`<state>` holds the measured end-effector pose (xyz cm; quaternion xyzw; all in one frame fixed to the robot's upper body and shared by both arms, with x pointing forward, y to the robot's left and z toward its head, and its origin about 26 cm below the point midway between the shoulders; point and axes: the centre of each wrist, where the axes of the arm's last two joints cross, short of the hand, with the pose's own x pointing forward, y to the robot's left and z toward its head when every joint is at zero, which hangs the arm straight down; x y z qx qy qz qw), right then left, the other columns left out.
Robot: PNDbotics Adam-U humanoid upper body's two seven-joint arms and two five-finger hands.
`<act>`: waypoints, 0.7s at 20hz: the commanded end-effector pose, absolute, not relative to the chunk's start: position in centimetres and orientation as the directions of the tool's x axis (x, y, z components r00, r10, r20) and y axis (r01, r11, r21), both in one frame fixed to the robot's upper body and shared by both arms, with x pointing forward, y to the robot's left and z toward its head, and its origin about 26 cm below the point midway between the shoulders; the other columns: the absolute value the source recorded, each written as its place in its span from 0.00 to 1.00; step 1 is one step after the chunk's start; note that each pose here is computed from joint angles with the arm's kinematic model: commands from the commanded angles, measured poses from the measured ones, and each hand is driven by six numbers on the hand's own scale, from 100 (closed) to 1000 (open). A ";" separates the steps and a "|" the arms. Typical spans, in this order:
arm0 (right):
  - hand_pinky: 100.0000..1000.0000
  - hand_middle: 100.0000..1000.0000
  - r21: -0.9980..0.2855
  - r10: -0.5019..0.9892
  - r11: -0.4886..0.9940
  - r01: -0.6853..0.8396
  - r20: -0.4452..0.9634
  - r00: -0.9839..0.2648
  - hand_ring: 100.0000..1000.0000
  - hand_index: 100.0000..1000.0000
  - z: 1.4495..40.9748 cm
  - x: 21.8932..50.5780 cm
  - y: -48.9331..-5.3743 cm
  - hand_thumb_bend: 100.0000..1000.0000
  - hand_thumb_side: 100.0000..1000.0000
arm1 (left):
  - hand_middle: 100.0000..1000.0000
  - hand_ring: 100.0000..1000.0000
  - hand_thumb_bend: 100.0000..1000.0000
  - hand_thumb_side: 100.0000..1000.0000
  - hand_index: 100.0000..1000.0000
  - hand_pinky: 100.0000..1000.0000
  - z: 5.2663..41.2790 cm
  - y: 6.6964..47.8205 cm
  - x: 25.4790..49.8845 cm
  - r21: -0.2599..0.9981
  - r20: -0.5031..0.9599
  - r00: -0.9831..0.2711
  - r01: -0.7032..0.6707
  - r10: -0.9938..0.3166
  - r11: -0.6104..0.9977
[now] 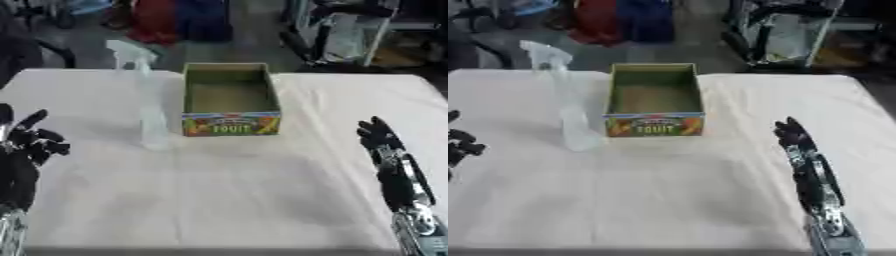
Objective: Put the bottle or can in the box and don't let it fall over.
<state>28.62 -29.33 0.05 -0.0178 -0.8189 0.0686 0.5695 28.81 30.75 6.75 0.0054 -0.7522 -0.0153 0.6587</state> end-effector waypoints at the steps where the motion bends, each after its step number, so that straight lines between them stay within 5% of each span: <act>1: 1.00 0.89 -0.152 0.121 0.987 -0.048 0.914 -0.387 0.94 0.99 1.2 29.0 -29.5 0.00 0.79 | 0.40 0.37 0.44 1.00 0.88 0.67 7.7 30.8 28.9 0.042 0.986 -0.164 0.022 -0.038 0.999; 4: 1.00 0.89 -0.152 0.122 0.987 -0.048 0.914 -0.387 0.94 0.99 1.1 29.0 -29.5 0.00 0.79 | 0.40 0.37 0.44 1.00 0.88 0.63 7.7 30.8 28.9 0.041 0.986 -0.163 0.023 -0.037 0.999; 10: 1.00 0.89 -0.152 0.122 0.987 -0.048 0.914 -0.386 0.94 0.99 1.1 29.0 -29.5 0.00 0.79 | 0.36 0.19 0.46 1.00 0.88 0.22 7.6 30.6 29.0 0.012 0.987 -0.162 0.048 -0.004 0.999; 14: 1.00 0.89 -0.152 0.121 0.987 -0.052 0.916 -0.383 0.94 0.99 1.0 28.9 -29.4 0.00 0.79 | 0.25 0.10 0.50 1.00 0.88 0.07 7.0 29.7 29.9 -0.227 0.960 -0.133 0.132 0.245 0.965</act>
